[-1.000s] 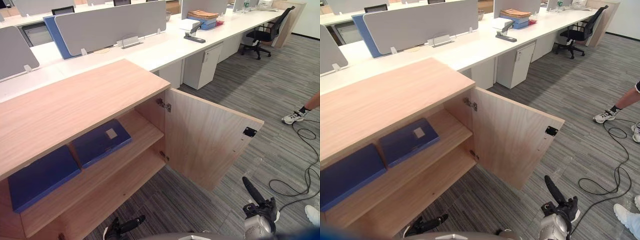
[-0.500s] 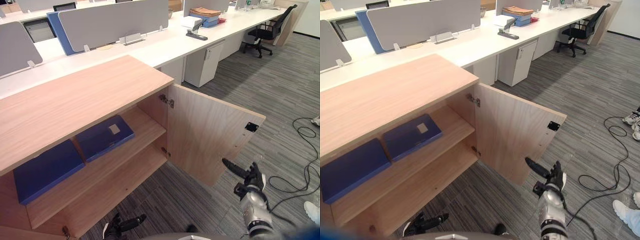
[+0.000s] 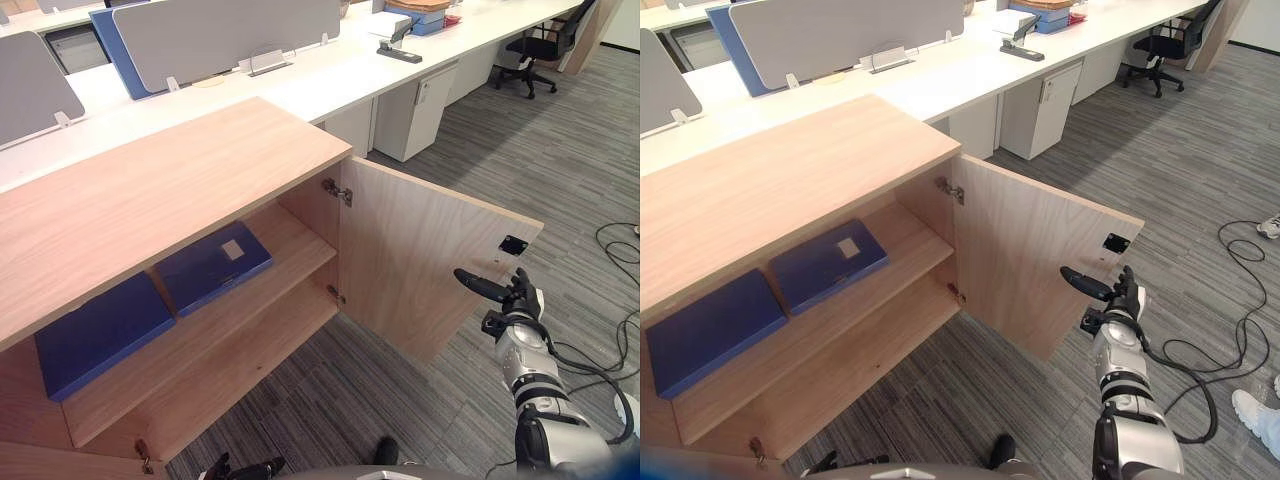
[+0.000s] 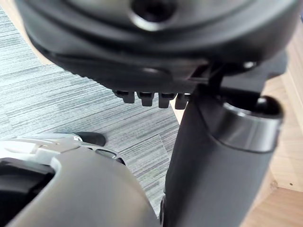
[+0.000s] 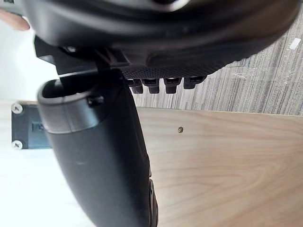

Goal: Walk over to the cabinet, pick up the folder, carry it to the office cabinet, place the folder inside the office cabinet, then close the office cabinet door

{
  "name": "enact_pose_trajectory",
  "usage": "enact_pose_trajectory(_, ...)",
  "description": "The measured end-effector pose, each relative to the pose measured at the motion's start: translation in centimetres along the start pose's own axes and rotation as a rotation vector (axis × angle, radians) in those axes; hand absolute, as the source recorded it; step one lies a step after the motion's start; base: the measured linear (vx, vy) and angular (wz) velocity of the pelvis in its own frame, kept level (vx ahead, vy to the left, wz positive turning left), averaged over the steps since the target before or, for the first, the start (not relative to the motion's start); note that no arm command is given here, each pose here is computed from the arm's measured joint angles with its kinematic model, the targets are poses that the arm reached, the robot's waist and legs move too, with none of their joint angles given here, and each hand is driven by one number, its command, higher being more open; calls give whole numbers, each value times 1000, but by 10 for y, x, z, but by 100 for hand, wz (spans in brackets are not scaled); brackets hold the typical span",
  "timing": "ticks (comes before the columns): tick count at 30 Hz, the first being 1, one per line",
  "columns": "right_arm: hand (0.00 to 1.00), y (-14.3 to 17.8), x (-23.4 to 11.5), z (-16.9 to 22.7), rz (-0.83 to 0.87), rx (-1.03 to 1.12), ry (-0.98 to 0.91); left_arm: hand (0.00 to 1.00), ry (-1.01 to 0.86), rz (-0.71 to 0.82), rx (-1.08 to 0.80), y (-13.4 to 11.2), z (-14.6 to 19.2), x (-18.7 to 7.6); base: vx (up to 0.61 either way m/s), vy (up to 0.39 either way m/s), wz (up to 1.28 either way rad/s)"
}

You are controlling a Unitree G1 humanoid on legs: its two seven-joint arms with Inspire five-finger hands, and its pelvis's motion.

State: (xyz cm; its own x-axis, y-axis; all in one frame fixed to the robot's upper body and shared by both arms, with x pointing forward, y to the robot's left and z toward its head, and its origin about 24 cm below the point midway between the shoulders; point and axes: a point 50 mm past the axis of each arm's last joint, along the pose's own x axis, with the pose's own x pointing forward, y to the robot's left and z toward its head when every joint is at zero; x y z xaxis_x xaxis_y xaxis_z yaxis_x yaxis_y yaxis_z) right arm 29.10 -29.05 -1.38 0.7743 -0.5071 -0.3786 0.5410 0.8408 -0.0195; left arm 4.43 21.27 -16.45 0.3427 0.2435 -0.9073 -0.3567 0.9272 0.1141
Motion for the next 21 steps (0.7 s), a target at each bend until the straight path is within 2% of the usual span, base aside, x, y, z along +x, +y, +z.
enact_pose_trajectory(8,100,2,9,12,50,-107,26,100,-5,-3,8,1,1,0,-74,22,8)
enact_pose_trajectory(21,100,8,13,25,54,-153,-6,100,-20,-3,13,0,3,0,-48,13,3)
